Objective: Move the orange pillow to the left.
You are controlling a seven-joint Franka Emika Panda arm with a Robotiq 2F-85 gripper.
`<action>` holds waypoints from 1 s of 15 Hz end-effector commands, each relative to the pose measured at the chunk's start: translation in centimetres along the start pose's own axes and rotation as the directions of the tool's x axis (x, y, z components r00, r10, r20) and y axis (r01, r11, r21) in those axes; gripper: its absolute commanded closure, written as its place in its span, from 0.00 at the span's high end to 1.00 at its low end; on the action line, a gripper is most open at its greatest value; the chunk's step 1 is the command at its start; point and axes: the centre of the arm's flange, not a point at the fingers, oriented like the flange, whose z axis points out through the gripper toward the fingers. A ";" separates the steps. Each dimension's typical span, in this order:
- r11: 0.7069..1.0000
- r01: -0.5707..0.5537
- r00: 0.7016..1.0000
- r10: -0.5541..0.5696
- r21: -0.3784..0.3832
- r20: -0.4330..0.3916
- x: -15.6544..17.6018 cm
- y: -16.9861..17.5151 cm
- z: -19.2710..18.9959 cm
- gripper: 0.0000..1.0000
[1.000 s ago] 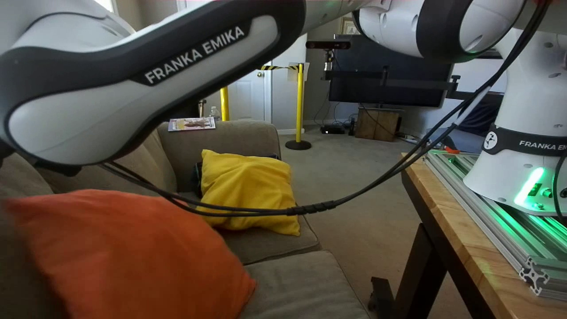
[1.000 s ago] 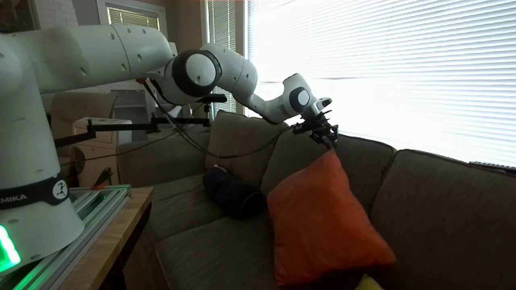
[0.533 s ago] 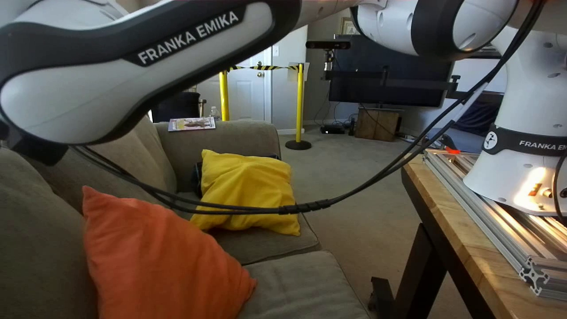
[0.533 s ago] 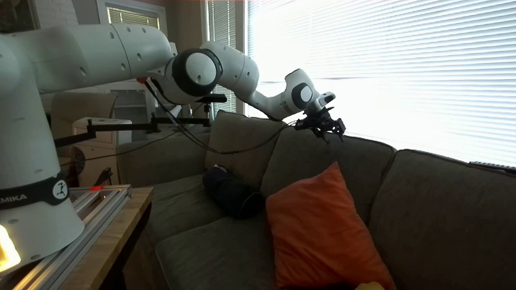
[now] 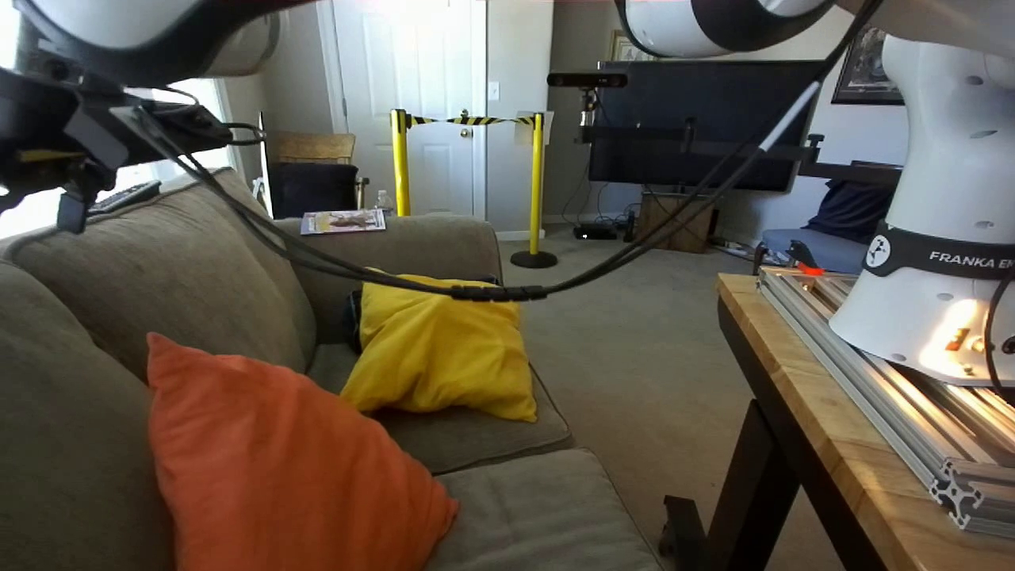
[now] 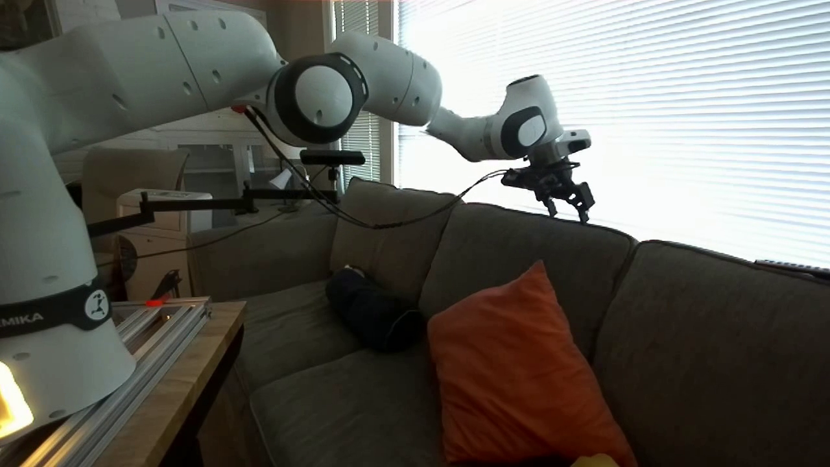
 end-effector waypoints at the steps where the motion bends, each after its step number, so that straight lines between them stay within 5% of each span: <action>1: 0.984 -0.149 0.986 0.140 0.099 0.092 -2.3 7.5 -2.9 1.00; 5: 0.933 -0.338 0.930 0.311 0.122 0.198 -3.9 13.8 1.6 1.00; 6: 0.962 -0.257 0.960 0.242 0.095 0.141 -1.3 12.6 0.7 1.00; 10: 0.948 -0.304 0.941 0.283 0.097 0.184 -3.0 14.5 2.5 1.00; 15: 0.838 -0.546 0.797 0.512 0.020 0.322 -4.1 16.2 5.9 1.00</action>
